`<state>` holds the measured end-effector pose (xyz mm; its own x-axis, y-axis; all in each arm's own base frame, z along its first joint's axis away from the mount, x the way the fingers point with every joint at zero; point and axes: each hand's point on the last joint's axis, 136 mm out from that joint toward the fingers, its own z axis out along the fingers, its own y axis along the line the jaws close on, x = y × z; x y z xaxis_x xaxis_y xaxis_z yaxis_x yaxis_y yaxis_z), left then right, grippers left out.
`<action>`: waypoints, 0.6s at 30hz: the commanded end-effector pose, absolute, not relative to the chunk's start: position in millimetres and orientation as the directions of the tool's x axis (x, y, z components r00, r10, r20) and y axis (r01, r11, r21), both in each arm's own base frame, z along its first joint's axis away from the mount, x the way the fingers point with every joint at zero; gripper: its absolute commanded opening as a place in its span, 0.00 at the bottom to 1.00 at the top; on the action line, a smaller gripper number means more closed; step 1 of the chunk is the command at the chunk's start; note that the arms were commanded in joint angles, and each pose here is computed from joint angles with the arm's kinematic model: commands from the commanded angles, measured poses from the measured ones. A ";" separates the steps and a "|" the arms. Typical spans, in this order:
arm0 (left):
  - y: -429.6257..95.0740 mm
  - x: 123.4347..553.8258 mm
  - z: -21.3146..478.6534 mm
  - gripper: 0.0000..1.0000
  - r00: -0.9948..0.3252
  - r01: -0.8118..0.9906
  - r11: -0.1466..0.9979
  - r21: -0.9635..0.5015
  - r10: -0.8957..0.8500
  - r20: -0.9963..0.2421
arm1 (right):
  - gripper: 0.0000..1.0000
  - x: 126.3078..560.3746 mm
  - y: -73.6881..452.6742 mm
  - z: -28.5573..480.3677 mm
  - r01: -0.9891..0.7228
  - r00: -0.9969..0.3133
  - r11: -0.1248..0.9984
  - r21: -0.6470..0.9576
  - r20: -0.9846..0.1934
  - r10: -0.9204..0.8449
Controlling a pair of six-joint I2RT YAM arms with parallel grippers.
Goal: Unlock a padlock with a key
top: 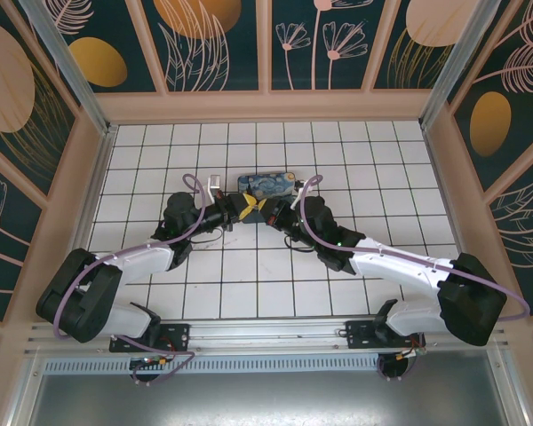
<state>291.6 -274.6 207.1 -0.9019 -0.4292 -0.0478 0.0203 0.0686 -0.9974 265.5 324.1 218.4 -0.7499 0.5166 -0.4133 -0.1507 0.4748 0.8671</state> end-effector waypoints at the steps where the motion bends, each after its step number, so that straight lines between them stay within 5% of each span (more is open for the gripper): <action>1: -276.5 291.2 210.4 0.03 -0.903 0.049 0.072 -0.996 -0.423 -0.075 | 0.00 261.1 322.8 225.5 -0.175 -0.747 0.459 0.871 -0.421 0.514; 5: -276.4 291.2 209.5 0.00 -0.903 0.052 0.080 -0.995 -0.422 -0.081 | 0.00 260.1 323.0 229.1 -0.192 -0.744 0.460 0.867 -0.434 0.508; 8: -276.0 291.2 206.6 0.00 -0.902 0.058 0.106 -0.993 -0.420 -0.098 | 0.28 260.8 311.3 231.2 -0.191 -0.715 0.489 0.851 -0.461 0.525; 12: -275.9 289.8 205.3 0.00 -0.905 0.060 0.129 -0.990 -0.412 -0.109 | 0.44 260.3 290.9 235.6 -0.233 -0.661 0.532 0.814 -0.534 0.527; 18: -278.6 285.2 205.6 0.00 -0.919 0.066 0.149 -0.987 -0.376 -0.118 | 0.47 246.6 293.2 245.9 -0.507 -0.611 0.497 0.705 -0.700 0.370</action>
